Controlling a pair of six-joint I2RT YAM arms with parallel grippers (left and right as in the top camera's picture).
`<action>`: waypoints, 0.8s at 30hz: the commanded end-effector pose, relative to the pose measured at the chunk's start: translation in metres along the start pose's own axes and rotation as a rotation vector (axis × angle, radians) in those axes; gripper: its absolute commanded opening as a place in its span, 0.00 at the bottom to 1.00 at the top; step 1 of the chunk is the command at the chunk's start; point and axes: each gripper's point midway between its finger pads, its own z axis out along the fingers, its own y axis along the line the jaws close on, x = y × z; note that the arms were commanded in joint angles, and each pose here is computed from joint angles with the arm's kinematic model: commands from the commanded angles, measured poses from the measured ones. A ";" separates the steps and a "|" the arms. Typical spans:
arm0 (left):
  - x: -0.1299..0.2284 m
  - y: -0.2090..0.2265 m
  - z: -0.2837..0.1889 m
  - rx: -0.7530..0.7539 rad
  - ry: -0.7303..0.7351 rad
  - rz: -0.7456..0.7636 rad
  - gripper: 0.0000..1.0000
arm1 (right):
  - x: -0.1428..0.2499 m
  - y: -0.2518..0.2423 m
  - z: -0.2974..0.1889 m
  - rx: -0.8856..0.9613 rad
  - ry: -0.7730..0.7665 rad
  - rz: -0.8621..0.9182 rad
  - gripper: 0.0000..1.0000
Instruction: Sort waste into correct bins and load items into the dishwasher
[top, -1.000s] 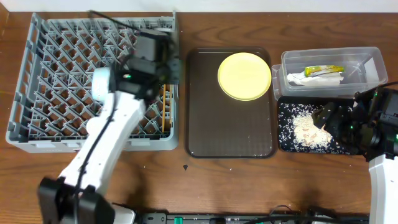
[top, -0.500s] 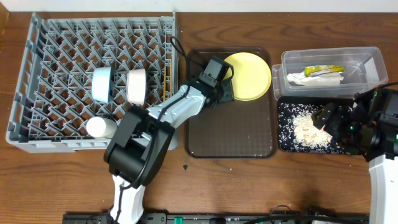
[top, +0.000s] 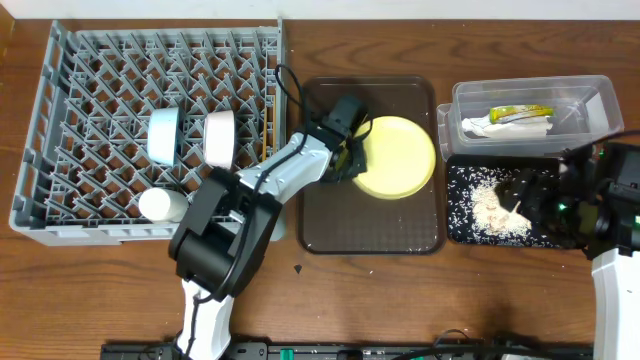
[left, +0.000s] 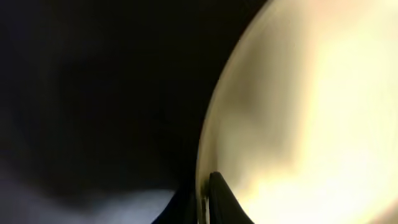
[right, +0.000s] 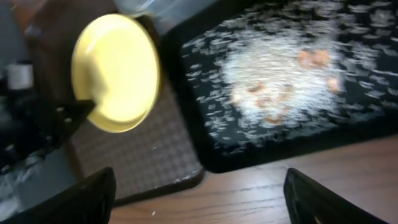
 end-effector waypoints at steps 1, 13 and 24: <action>0.010 0.040 -0.026 -0.160 0.021 0.091 0.08 | 0.020 0.040 0.002 -0.151 0.062 -0.187 0.81; -0.014 0.023 -0.175 -0.116 -0.247 0.187 0.47 | 0.090 0.079 0.120 -0.176 0.098 -0.445 0.74; 0.022 0.033 -0.279 -0.041 -0.357 0.196 0.53 | 0.094 0.061 0.208 -0.068 0.149 -0.311 0.45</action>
